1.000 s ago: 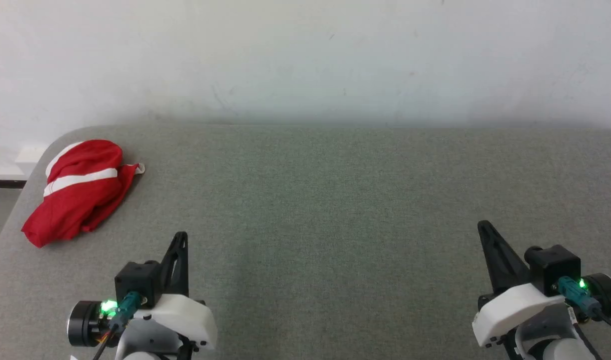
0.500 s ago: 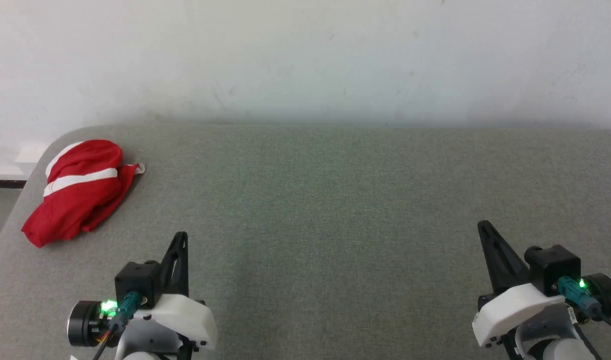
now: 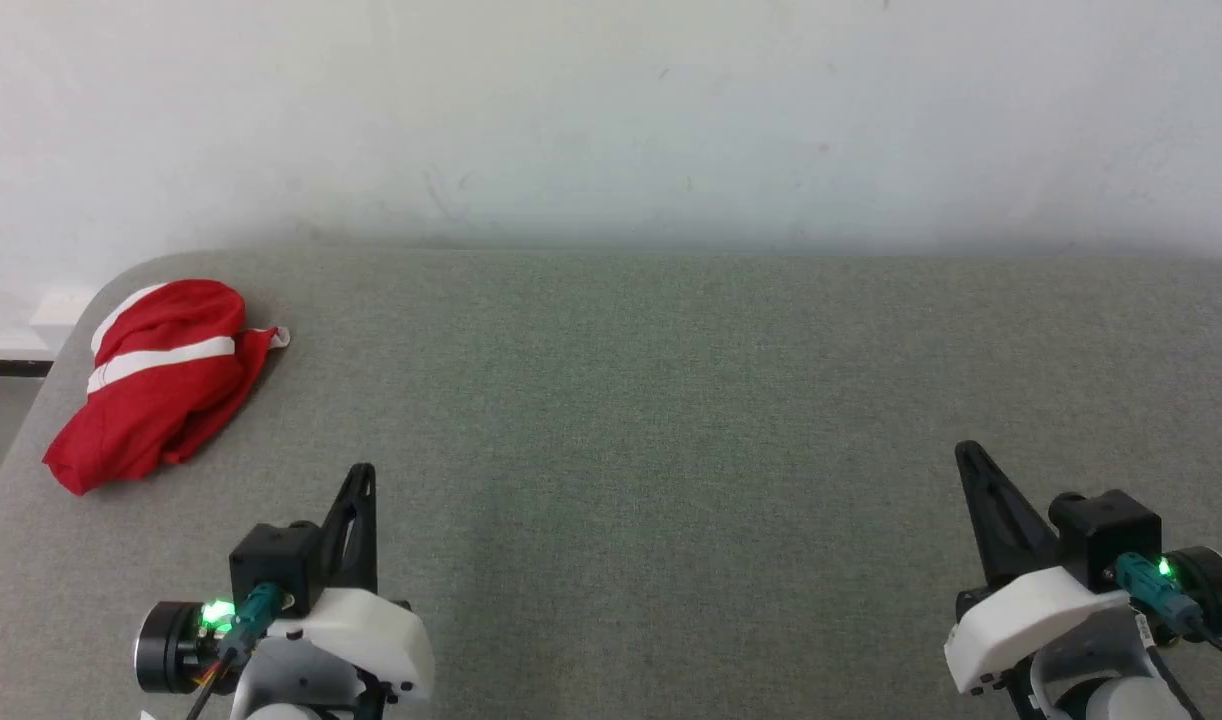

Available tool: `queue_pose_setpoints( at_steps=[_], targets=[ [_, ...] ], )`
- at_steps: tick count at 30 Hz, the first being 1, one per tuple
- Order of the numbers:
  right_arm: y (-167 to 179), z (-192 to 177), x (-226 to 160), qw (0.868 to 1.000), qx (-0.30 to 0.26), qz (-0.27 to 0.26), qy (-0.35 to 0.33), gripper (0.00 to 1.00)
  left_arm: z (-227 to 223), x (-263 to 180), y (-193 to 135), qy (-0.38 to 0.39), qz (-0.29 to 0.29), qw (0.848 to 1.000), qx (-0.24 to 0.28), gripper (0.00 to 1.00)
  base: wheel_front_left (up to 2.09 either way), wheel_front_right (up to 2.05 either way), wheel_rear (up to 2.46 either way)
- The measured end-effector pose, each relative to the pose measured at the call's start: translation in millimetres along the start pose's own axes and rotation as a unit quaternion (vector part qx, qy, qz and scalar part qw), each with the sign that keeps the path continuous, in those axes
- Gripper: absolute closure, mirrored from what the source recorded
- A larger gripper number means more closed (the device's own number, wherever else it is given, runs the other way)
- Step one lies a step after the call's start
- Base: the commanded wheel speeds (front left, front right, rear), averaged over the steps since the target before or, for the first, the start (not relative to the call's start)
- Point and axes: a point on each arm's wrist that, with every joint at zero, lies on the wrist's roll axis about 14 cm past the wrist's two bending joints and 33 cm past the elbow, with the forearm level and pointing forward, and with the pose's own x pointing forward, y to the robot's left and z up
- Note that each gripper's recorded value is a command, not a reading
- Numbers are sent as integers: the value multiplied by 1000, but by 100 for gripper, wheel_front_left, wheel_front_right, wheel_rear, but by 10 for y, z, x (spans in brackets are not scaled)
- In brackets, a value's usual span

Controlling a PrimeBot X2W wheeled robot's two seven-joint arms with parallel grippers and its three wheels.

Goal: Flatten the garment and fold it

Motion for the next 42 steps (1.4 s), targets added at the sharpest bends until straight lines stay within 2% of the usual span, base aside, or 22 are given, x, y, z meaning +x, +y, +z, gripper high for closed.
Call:
queue_pose_setpoints(
  at_steps=[3, 4, 25, 42],
  targets=[
    [0, 0, 0, 1000, 0, 0, 0, 100, 0, 0, 0, 0, 0, 1000, 0, 100, 0, 0, 0],
    [-1, -4, -1, 1000, 0, 0, 1, 0, -2, 0, -1, 0, 0, 1000, 0, 0, 0, 0, 0],
    [15, 27, 12, 1000, 6, 3, -13, 0, 14, -21, -23, -10, 0, 1000, -2, 0, 0, 0, 0],
    [236, 84, 109, 999, 14, 37, -31, 0, 32, -170, 170, -24, 36, 999, -10, 0, 0, 0, 0]
  ],
)
